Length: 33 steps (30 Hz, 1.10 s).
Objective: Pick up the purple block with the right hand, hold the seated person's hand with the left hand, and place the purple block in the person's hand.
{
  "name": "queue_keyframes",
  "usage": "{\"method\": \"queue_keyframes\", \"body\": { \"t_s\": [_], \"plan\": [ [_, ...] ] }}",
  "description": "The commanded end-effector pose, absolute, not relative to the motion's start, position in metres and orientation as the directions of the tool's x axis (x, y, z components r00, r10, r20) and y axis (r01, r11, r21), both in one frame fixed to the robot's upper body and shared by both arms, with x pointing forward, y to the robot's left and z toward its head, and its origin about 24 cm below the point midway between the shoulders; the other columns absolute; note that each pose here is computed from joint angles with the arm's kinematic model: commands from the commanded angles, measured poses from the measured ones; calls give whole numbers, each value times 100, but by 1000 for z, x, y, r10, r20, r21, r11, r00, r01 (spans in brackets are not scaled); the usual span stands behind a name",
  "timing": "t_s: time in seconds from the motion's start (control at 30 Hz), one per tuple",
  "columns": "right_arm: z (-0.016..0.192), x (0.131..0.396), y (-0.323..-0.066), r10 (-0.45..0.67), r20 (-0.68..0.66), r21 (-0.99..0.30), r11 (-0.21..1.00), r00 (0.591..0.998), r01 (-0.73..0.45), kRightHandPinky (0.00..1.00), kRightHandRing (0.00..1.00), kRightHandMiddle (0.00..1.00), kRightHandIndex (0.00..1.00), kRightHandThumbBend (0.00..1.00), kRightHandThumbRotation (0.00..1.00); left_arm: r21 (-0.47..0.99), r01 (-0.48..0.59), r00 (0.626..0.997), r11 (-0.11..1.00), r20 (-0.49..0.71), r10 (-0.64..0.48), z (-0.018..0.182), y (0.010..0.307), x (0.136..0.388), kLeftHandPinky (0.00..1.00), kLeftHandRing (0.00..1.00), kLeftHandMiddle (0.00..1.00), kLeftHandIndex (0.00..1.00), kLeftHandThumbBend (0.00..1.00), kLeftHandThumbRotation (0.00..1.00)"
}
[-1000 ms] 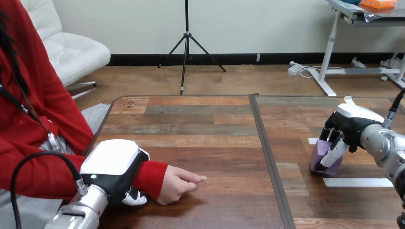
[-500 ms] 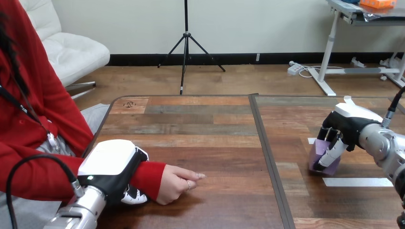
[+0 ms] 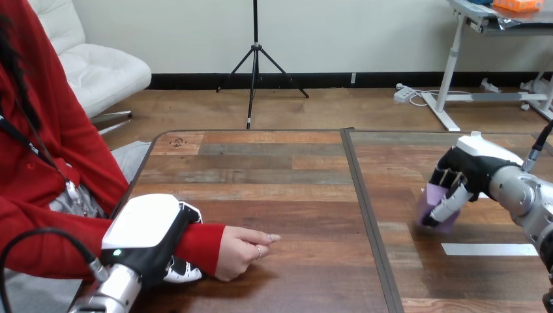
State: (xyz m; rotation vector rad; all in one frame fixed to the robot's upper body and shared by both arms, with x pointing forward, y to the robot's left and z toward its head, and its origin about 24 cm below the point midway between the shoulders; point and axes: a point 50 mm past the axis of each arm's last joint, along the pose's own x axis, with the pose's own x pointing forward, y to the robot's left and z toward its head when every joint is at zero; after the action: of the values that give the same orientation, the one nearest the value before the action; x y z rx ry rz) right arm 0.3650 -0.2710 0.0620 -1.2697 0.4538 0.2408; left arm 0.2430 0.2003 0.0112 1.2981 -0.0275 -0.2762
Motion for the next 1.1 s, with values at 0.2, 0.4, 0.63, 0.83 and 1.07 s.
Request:
{"method": "queue_keyframes", "body": {
  "t_s": [0.2,0.4,0.63,0.83,1.07],
  "plan": [
    [115,390,-249,48,-268,-909,317,962,-269,42,47,50,50,74,0,919,8,969,394,89,-228,40,185,254,29,34,38,38,64,0],
    [121,393,-244,80,-235,-915,319,969,-248,42,46,50,50,74,0,906,-35,967,422,138,-216,49,183,256,29,34,39,39,63,0],
    [127,395,-237,117,-211,-914,328,971,-238,43,46,50,50,74,0,887,-69,960,457,184,-213,59,181,259,30,35,39,40,61,0],
    [132,396,-232,144,-193,-913,336,971,-232,43,45,50,49,74,0,871,-101,951,481,226,-210,67,179,263,30,35,39,39,62,0],
    [137,397,-225,187,-175,-916,330,967,-229,42,45,49,49,74,0,868,-121,945,482,249,-211,76,177,266,30,34,39,39,63,0]
  ]
}}
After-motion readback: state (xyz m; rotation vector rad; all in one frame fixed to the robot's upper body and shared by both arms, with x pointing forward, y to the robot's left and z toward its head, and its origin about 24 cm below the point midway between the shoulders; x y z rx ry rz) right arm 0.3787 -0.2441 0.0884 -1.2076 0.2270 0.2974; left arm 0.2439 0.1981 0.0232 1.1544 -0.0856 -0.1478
